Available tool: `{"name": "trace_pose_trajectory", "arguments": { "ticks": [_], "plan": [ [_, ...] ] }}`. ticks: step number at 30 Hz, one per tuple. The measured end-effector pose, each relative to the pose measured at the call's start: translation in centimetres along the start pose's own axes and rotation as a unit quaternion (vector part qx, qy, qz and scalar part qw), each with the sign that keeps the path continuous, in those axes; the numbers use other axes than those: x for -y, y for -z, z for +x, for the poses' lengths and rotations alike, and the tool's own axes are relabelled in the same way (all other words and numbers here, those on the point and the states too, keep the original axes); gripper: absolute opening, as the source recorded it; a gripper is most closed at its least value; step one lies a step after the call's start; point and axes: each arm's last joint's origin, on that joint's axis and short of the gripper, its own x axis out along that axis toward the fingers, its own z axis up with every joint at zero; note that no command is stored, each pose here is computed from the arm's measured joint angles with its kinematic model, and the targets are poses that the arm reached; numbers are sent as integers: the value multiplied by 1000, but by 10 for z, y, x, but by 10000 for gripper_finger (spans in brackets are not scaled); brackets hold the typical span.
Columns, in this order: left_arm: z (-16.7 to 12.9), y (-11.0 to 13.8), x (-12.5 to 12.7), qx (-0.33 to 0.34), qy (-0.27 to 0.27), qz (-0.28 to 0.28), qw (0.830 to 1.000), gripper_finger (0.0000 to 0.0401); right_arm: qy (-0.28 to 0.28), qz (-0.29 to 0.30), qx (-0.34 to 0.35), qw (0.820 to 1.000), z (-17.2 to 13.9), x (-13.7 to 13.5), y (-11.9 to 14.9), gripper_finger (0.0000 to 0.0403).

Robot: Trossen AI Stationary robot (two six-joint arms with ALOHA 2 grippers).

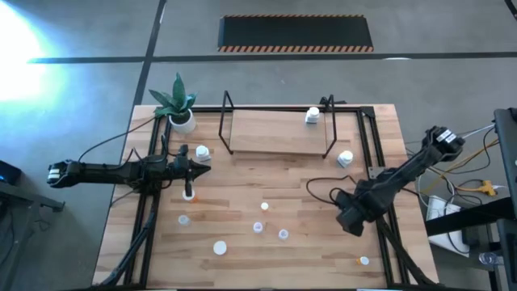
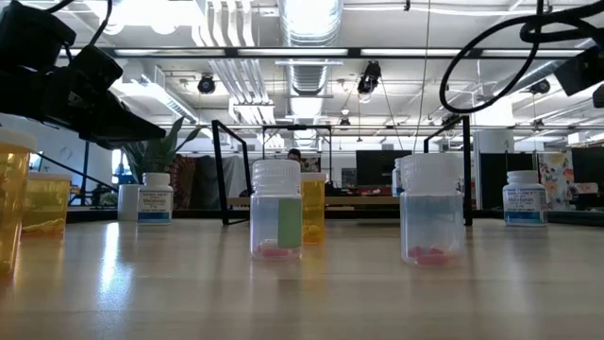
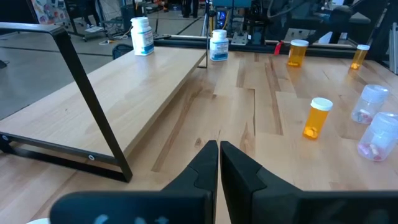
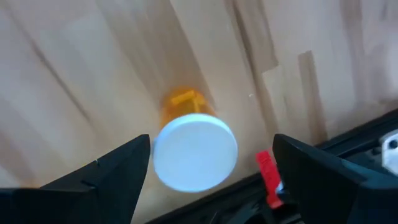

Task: Pick and place medicine bottles onto shelf by color
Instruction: Put the middle large orange medicine bottle on the shelf

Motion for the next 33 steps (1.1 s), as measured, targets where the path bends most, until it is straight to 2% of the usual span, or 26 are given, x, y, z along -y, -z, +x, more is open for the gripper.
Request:
{"name": "trace_pose_trajectory", "arguments": {
  "ticks": [7, 19, 22, 29, 33],
  "plan": [
    [0, 0, 0, 0, 0, 0, 1000, 0, 12, -31, -13, 999, 8, -5, -3, 329],
    [0, 0, 0, 0, 0, 0, 1000, 0, 0, -30, -35, 999, 13, -7, -2, 322],
    [0, 0, 0, 0, 0, 0, 1000, 0, -2, -25, -33, 999, 13, -7, -3, 296],
    [0, 0, 0, 0, 0, 0, 1000, 0, -24, -26, -15, 999, 12, -12, -6, 200],
    [0, 0, 0, -1, 0, 0, 1000, 0, -40, -13, 21, 999, 1, -16, -16, 190]
  ]
}}
